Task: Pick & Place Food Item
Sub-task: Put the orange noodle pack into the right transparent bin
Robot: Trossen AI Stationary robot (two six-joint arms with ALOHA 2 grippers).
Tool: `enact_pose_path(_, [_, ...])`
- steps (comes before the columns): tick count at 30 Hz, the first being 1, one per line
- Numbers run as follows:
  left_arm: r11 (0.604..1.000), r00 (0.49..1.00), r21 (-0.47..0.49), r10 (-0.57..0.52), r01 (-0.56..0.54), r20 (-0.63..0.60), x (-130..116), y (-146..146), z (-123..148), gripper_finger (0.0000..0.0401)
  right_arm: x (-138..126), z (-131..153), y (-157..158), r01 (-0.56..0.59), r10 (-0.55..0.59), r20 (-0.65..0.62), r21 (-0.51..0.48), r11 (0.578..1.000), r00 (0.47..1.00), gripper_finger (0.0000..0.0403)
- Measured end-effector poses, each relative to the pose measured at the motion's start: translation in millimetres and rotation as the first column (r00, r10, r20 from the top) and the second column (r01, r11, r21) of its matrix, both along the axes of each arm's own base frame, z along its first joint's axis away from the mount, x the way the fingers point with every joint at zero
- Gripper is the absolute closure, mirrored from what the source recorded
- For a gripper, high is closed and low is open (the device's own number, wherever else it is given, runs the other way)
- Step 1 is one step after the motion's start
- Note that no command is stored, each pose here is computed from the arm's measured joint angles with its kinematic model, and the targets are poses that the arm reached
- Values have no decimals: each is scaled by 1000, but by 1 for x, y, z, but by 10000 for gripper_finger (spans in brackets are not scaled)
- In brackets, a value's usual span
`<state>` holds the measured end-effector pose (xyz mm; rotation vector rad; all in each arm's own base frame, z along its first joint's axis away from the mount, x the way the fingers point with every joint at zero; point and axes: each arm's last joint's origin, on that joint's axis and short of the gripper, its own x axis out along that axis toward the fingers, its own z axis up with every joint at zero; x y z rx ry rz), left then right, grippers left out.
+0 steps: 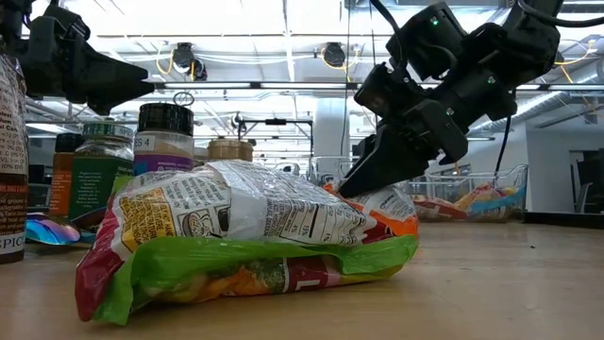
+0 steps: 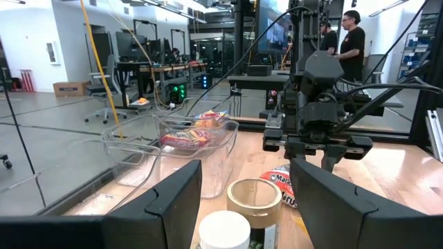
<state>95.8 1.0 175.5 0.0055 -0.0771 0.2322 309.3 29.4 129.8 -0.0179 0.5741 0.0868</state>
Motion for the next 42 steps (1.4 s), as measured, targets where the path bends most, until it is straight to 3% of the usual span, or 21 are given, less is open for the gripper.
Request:
enact_pose_path(10, [1000, 1000, 0, 0, 0, 0, 0, 0, 0, 173, -1, 2, 0, -13, 13, -3, -12, 1000, 1000, 344])
enact_pose_path(18, [1000, 1000, 0, 0, 0, 0, 0, 0, 0, 173, -13, 30, -1, -38, 39, 6, -48, 998, 999, 398])
enact_pose_path(28, [1000, 1000, 0, 0, 0, 0, 0, 0, 0, 173, -47, 81, -5, -65, 70, 48, -104, 992, 996, 402])
enact_pose_path(42, [1000, 1000, 0, 0, 0, 0, 0, 0, 0, 173, -97, 128, -25, 12, 1, 119, -109, 994, 993, 402])
